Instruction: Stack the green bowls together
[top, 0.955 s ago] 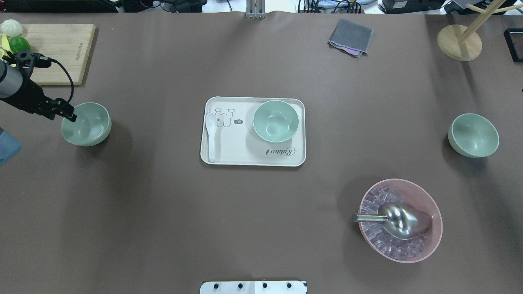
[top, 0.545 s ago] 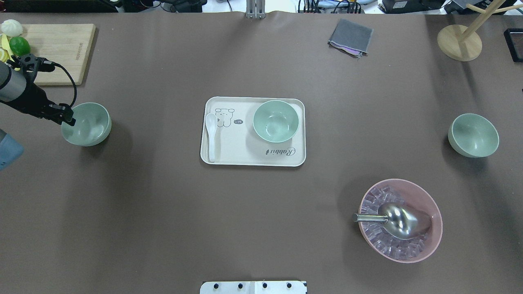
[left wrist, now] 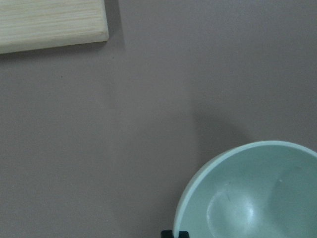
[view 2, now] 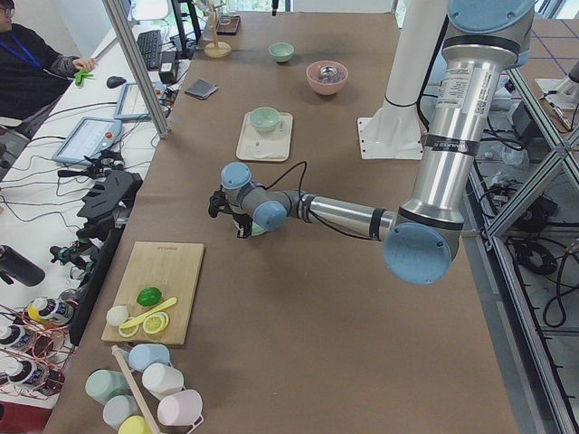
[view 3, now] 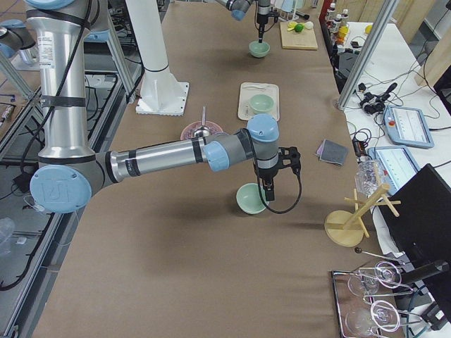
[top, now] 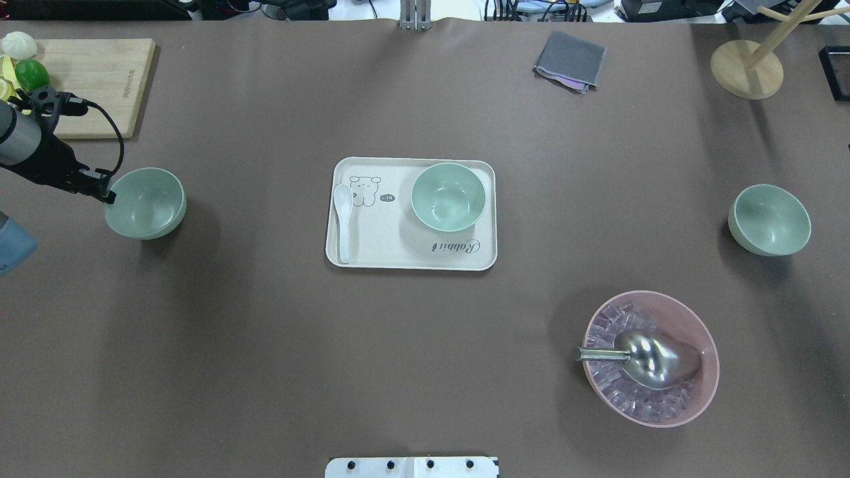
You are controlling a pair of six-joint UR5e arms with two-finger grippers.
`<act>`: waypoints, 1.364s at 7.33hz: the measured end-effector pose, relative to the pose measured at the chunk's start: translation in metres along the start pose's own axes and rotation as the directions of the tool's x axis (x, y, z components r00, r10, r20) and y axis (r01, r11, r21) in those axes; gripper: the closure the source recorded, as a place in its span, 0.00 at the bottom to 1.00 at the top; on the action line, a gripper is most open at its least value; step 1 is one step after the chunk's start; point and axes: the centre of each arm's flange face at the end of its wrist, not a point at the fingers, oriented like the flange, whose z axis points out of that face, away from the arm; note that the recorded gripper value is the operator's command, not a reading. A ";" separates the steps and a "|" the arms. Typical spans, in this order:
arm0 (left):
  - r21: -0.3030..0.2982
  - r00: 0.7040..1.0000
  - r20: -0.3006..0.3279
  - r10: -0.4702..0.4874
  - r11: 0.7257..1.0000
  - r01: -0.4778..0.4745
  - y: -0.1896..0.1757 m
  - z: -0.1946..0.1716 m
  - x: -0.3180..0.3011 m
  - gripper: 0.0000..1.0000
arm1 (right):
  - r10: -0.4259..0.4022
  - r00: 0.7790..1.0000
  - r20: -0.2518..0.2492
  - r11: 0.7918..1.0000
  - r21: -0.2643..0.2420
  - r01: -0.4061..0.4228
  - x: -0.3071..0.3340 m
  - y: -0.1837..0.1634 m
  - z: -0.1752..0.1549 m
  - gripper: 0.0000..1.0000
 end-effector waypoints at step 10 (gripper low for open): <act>-0.044 0.933 -0.138 -0.333 0.943 0.331 -0.022 -0.105 0.337 1.00 | 0.114 0.990 -0.077 0.993 -0.035 -0.117 0.023 0.001 0.028 0.00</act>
